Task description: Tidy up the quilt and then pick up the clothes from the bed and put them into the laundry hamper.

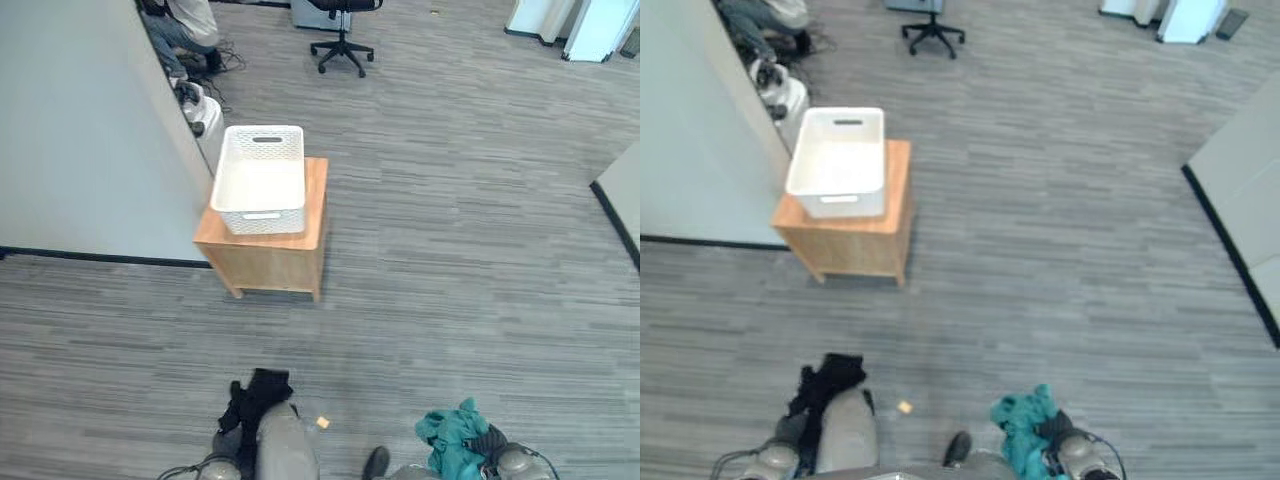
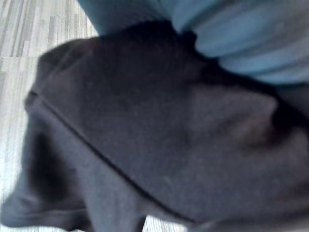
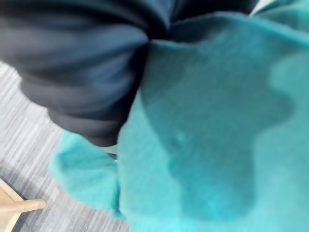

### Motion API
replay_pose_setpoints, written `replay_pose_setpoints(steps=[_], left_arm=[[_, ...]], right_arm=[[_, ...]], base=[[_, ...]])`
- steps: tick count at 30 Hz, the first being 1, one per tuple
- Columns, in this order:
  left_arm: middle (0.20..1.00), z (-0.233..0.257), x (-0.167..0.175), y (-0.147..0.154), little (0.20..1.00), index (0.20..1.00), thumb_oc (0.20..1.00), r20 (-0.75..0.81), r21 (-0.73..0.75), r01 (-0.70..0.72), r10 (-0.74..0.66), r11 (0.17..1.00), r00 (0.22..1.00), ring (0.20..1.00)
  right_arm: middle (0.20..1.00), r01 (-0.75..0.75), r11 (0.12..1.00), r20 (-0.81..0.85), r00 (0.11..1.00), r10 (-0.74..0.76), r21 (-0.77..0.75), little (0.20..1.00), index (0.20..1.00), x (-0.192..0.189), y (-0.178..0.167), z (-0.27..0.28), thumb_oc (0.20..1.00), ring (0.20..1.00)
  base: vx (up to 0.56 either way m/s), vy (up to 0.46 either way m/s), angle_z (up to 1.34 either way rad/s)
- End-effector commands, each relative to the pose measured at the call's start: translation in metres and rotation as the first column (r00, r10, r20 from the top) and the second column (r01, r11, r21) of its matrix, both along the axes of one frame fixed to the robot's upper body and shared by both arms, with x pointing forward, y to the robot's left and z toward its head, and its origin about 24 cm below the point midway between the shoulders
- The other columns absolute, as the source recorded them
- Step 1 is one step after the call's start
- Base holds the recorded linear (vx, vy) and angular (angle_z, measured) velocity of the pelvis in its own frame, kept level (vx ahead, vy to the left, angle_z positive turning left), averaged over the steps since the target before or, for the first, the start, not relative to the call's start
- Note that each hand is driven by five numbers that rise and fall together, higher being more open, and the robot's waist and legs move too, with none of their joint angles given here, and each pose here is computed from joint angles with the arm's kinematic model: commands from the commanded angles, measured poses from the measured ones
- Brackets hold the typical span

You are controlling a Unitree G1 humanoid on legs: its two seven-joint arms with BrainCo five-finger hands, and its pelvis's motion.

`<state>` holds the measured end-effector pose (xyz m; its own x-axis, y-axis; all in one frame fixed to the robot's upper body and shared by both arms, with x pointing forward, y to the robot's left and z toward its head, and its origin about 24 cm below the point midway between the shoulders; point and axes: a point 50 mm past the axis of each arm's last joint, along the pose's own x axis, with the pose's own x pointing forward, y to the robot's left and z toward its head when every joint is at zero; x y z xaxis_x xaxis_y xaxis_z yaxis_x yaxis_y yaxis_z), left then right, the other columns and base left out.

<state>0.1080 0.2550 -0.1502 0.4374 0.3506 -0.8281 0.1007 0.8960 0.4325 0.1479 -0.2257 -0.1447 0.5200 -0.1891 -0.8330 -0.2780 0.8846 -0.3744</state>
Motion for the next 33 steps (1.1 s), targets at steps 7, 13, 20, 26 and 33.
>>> replay_pose_setpoints(steps=[7, 13, 20, 26, 33], left_arm=[[0.2, -0.004, -0.003, -0.009, 0.2, 0.2, 0.2, -0.055, -0.033, 0.066, -0.068, 0.997, 0.996, 0.2], [0.2, 0.003, 0.012, 0.002, 0.2, 0.2, 0.2, -0.005, 0.012, 0.06, -0.06, 0.998, 0.998, 0.2], [0.2, 0.011, 0.033, 0.003, 0.2, 0.2, 0.2, 0.044, 0.057, 0.141, -0.144, 0.988, 0.989, 0.2], [0.2, 0.006, 0.02, -0.001, 0.2, 0.2, 0.2, 0.021, 0.037, 0.122, -0.123, 0.992, 0.992, 0.2], [0.2, -0.001, 0.0, -0.002, 0.2, 0.2, 0.2, -0.023, 0.007, 0.08, -0.079, 0.997, 0.997, 0.2]], right_arm=[[0.2, -0.034, 0.998, 0.007, 0.999, 0.034, -0.062, 0.2, 0.2, -0.002, -0.014, 0.003, 0.2, 0.2], [0.2, -0.027, 1.0, 0.052, 0.998, 0.028, -0.013, 0.2, 0.2, 0.009, -0.002, 0.006, 0.2, 0.2], [0.2, -0.018, 1.0, 0.004, 1.0, 0.018, -0.016, 0.2, 0.2, -0.004, -0.006, 0.001, 0.2, 0.2], [0.2, -0.021, 0.999, -0.013, 1.0, 0.021, -0.03, 0.2, 0.2, -0.014, -0.013, 0.0, 0.2, 0.2], [0.2, -0.036, 0.996, 0.039, 0.998, 0.039, -0.087, 0.2, 0.2, 0.005, -0.024, 0.01, 0.2, 0.2]], base=[[0.51, 0.147, 0.16], [0.4, 0.053, 0.68], [0.51, -0.297, 0.91], [0.38, -0.362, 0.98], [0.27, -0.171, 1.04]])
